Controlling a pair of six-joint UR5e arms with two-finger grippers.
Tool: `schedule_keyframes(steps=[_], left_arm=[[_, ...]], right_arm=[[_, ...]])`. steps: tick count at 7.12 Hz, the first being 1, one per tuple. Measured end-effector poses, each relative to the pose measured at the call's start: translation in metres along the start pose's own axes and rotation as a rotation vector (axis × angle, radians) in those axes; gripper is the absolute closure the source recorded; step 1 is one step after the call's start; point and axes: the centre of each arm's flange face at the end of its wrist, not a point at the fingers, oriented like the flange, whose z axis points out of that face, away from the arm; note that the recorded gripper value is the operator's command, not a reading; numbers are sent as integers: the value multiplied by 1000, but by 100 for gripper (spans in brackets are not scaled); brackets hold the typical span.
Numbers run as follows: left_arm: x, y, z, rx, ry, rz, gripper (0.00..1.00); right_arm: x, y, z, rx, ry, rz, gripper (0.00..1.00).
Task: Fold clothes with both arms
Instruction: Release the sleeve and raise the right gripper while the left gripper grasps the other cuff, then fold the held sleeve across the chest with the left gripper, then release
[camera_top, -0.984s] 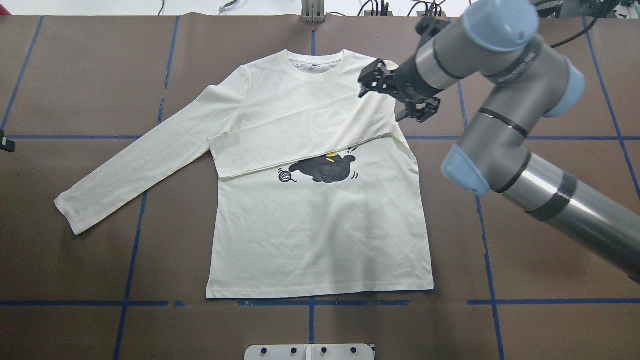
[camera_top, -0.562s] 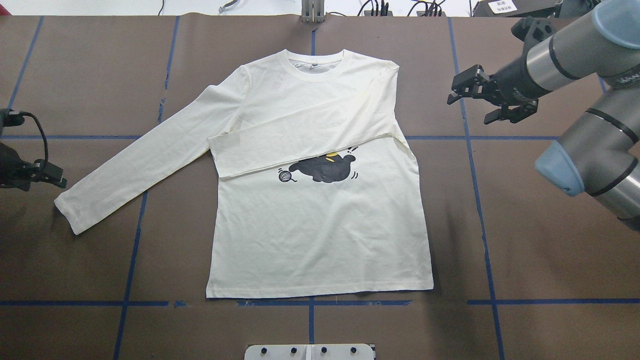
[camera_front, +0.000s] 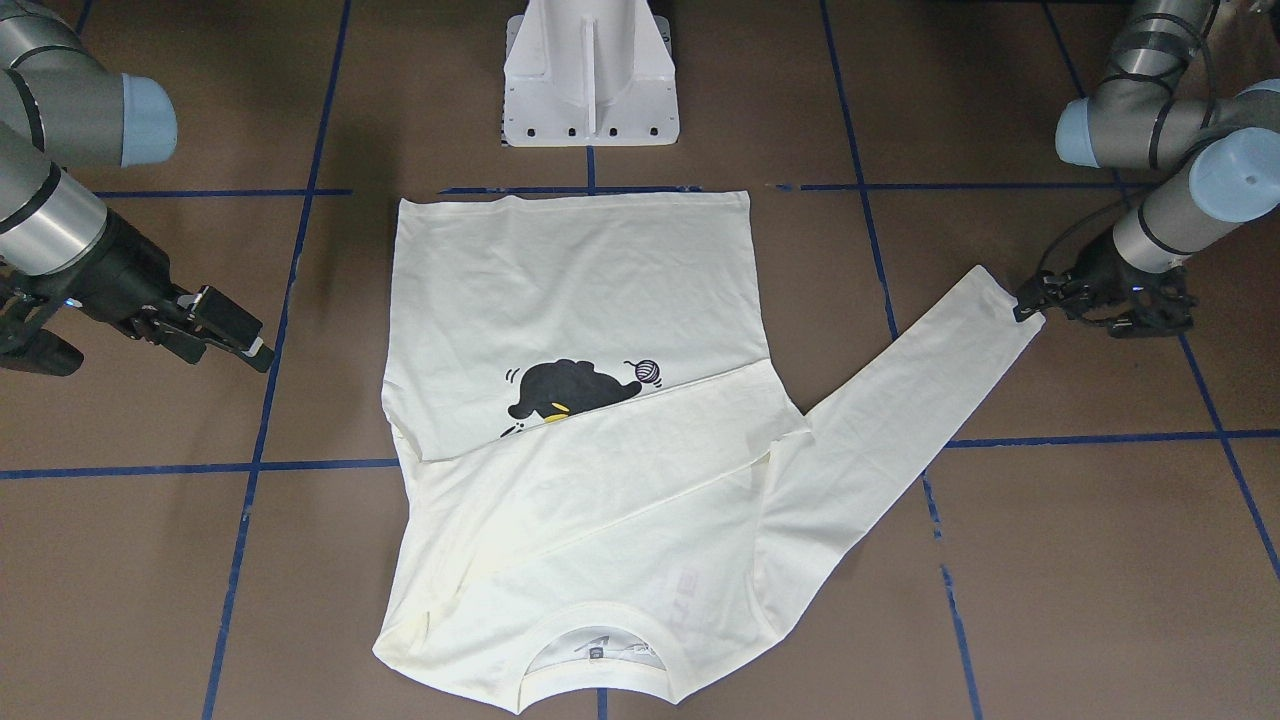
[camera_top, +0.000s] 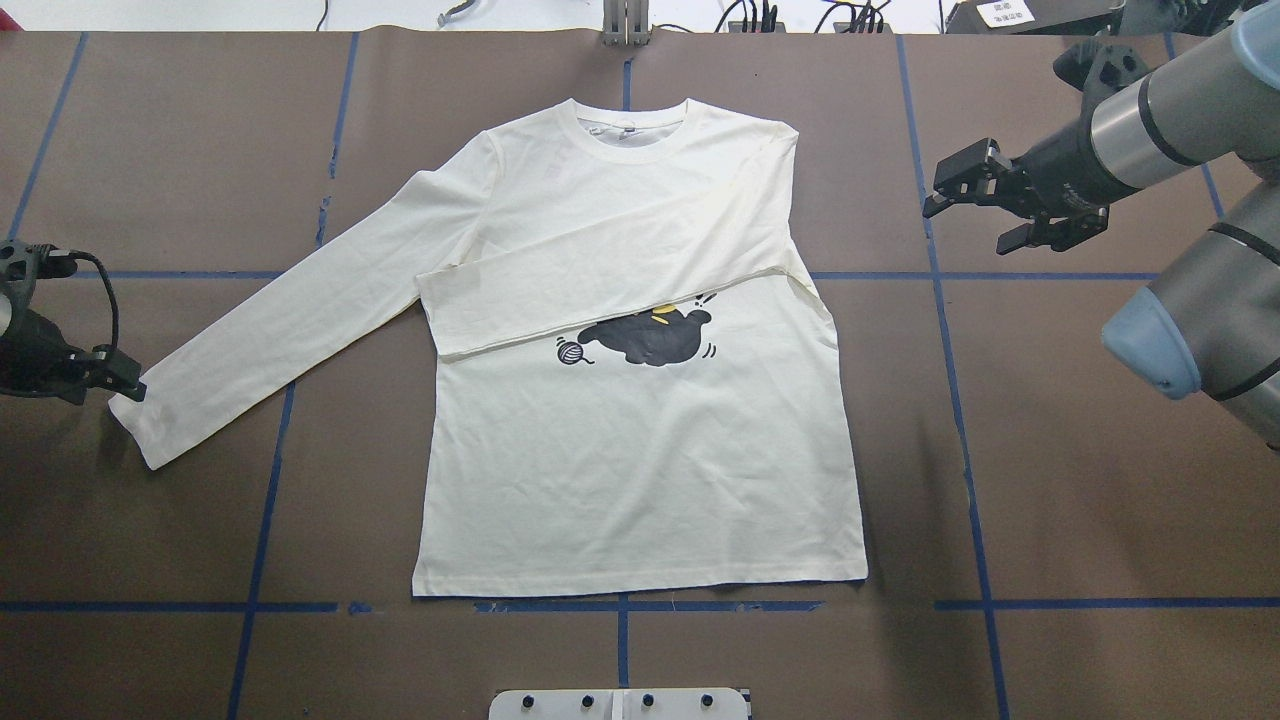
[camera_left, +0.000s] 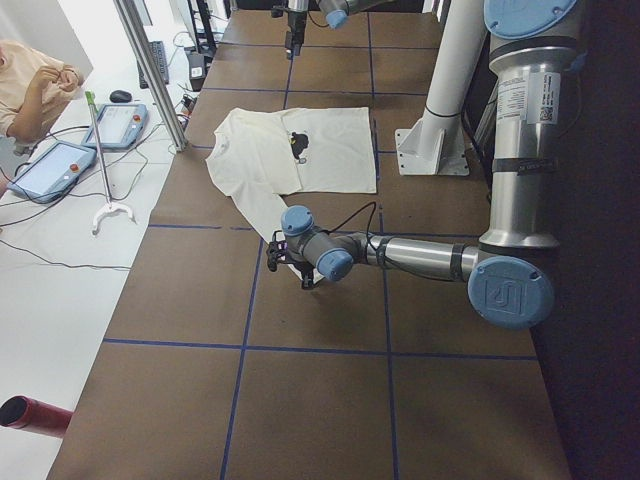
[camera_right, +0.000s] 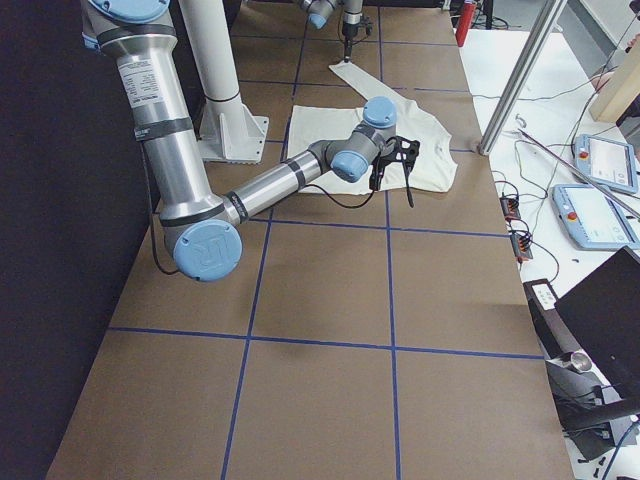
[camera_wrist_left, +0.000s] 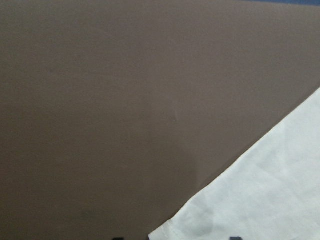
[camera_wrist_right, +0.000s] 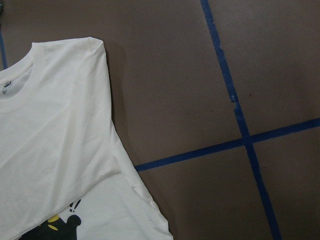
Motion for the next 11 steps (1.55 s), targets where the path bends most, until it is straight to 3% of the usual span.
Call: schedule_keyframes(steps=[2, 4, 5, 6, 8, 11], left_arm=[[-1, 0, 3, 0, -8, -1, 100], [-4, -1, 4, 11, -26, -9, 100], [-2, -1, 2, 14, -24, -8, 44], [1, 0, -1, 19, -20, -5, 31], [1, 1, -2, 22, -22, -5, 32], [-3, 2, 5, 11, -31, -11, 43]], right_arm=[[-3, 3, -4, -1, -8, -1, 0], [-5, 4, -6, -5, -14, 0, 0], [-5, 5, -7, -9, -17, 0, 0], [-6, 6, -9, -11, -20, -1, 0], [-1, 11, -13, -13, -21, 0, 0], [3, 15, -16, -12, -22, -1, 0]])
